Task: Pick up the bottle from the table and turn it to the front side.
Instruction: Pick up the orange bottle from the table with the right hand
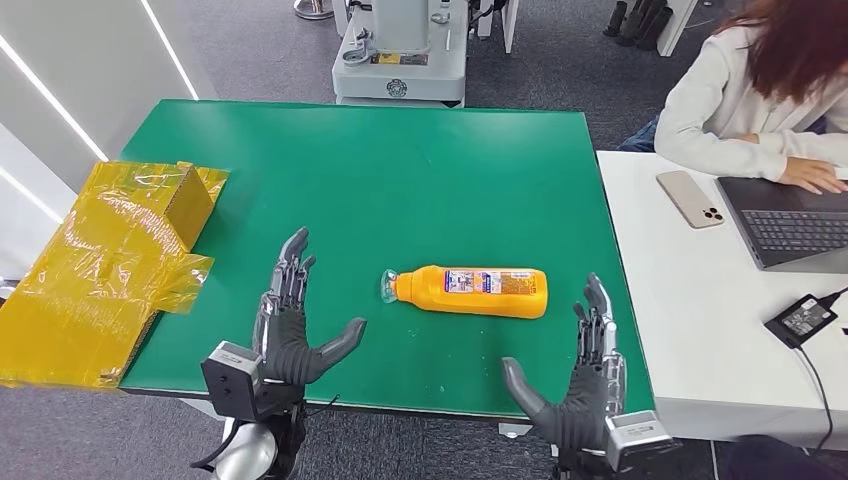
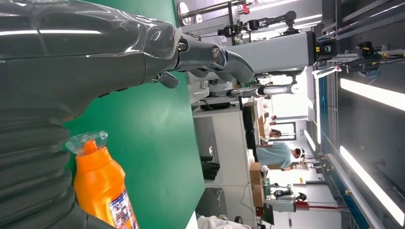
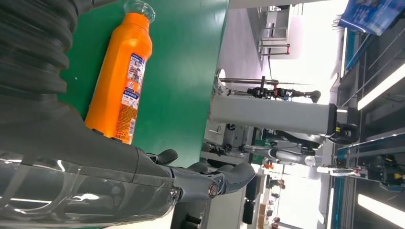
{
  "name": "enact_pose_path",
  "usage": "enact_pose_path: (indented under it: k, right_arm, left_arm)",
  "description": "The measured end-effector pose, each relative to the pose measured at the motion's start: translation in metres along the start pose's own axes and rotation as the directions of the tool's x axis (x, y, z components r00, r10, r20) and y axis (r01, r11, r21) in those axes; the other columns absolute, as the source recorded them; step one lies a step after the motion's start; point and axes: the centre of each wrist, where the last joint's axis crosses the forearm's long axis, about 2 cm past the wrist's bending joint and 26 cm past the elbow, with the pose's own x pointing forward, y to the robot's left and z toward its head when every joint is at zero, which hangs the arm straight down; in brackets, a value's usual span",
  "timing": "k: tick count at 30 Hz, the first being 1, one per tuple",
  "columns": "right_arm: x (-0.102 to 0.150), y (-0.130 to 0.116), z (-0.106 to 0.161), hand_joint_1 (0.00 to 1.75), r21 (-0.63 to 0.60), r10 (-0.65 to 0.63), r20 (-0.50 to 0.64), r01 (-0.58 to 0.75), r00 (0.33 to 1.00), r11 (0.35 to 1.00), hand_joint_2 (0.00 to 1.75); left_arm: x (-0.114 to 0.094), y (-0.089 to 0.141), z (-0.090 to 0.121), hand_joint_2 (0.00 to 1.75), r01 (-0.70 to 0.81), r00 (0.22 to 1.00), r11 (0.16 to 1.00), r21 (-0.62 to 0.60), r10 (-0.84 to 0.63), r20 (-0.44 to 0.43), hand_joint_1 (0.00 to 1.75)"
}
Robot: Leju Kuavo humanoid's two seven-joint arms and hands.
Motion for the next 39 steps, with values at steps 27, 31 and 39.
enact_pose_path:
  k: [27,31,39]
  right_arm:
    - [-0.066,-0.048,-0.158,0.0,0.434,0.554,-0.136,-0.453,0.821,0.779,1.75]
    - [-0.073,-0.054,-0.182,0.0,0.536,0.601,-0.201,-0.426,0.774,0.729,1.75]
    - [-0.085,-0.07,-0.208,0.0,0.786,0.796,-0.207,-0.387,0.569,0.482,1.75]
  left_arm:
    - [-0.011,-0.003,-0.025,1.75,-0.049,0.999,0.997,-0.053,0.049,0.005,0.0]
    - [-0.013,0.001,-0.028,1.75,-0.046,0.999,0.997,-0.063,0.046,0.0,0.0]
    - [-0.02,0.005,-0.029,1.75,-0.062,0.998,0.995,-0.076,0.06,-0.031,0.0]
